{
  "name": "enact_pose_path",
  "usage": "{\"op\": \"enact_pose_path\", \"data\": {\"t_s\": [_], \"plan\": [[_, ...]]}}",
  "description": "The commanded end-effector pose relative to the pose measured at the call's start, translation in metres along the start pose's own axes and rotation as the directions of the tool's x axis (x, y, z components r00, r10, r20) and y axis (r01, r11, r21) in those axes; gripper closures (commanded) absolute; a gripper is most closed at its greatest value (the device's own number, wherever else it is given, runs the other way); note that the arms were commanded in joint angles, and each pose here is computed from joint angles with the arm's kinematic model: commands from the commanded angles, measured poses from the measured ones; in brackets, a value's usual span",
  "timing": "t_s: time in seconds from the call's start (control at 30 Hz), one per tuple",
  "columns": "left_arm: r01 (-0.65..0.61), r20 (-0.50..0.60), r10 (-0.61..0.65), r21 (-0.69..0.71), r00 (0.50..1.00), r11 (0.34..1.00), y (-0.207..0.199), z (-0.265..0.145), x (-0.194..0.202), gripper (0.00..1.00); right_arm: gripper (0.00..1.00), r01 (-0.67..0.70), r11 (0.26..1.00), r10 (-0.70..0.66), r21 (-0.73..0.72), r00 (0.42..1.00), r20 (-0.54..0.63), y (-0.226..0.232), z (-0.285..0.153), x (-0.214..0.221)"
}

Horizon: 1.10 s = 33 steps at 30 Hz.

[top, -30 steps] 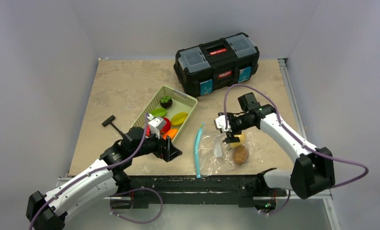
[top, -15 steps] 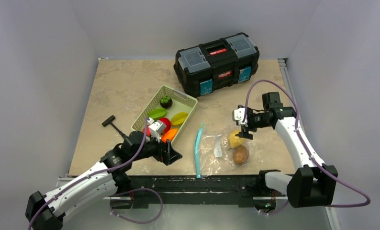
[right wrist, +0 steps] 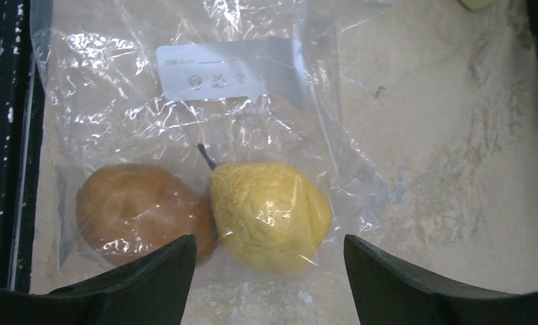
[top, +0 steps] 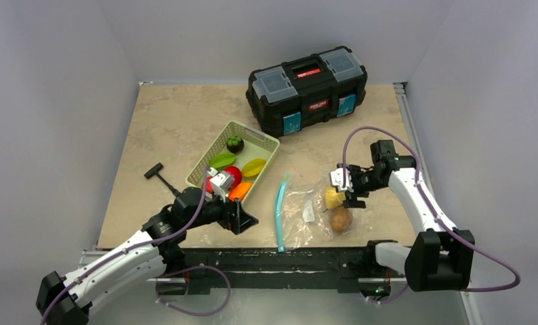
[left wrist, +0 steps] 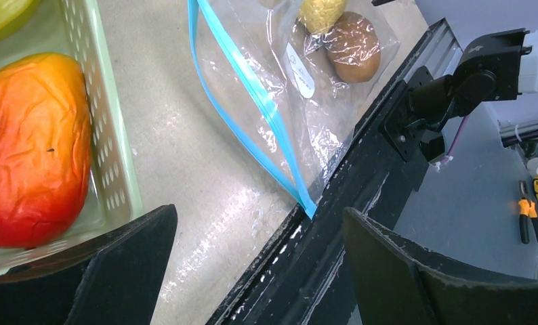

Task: Open the zip-top bag and remove the fake food
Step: Place the fake fruit in the bin, then pick up the fake fruit from the zipper food storage bag.

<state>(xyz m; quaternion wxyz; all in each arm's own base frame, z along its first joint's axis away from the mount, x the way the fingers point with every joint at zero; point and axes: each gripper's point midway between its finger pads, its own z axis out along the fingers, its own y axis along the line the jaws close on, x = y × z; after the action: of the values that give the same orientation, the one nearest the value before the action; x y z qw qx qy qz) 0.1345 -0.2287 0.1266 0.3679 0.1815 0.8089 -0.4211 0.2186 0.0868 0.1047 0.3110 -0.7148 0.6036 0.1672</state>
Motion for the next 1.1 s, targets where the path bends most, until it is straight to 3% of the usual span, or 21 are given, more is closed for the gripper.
{"op": "enact_pose_path", "data": {"t_s": [0.0,0.17,0.67,0.77,0.93,1.0,1.07], "plan": [[0.010,0.013,-0.010,0.055,1.000,0.998,-0.010,0.004,-0.004,0.10,0.23,0.043,0.998,-0.045,-0.052,0.998,-0.033,0.014,0.005,0.011],[0.012,0.002,-0.012,0.060,1.000,0.998,-0.011,0.007,-0.003,0.12,0.32,-0.038,0.999,0.040,0.027,0.997,-0.071,-0.009,0.004,0.020],[0.011,-0.023,-0.009,0.054,1.000,0.998,-0.007,0.013,0.004,0.15,0.45,-0.094,0.995,0.087,-0.046,0.988,-0.130,-0.003,0.042,0.039],[0.014,-0.037,-0.012,0.050,0.999,0.999,-0.005,0.013,0.008,0.16,0.45,-0.089,0.994,0.079,-0.061,0.985,-0.150,-0.002,0.049,0.040],[0.007,-0.023,-0.005,0.063,1.000,0.998,-0.006,0.016,0.006,0.18,0.28,-0.073,0.996,0.062,-0.057,0.983,-0.174,-0.002,0.054,0.044],[0.008,-0.024,-0.006,0.066,1.000,0.998,-0.007,0.017,0.006,0.19,0.29,-0.071,0.996,0.060,-0.060,0.984,-0.165,-0.002,0.056,0.042],[0.006,-0.024,-0.004,0.070,1.000,0.998,-0.008,0.018,0.005,0.21,0.36,-0.070,0.995,0.058,-0.074,0.986,-0.159,-0.002,0.057,0.039]]}}
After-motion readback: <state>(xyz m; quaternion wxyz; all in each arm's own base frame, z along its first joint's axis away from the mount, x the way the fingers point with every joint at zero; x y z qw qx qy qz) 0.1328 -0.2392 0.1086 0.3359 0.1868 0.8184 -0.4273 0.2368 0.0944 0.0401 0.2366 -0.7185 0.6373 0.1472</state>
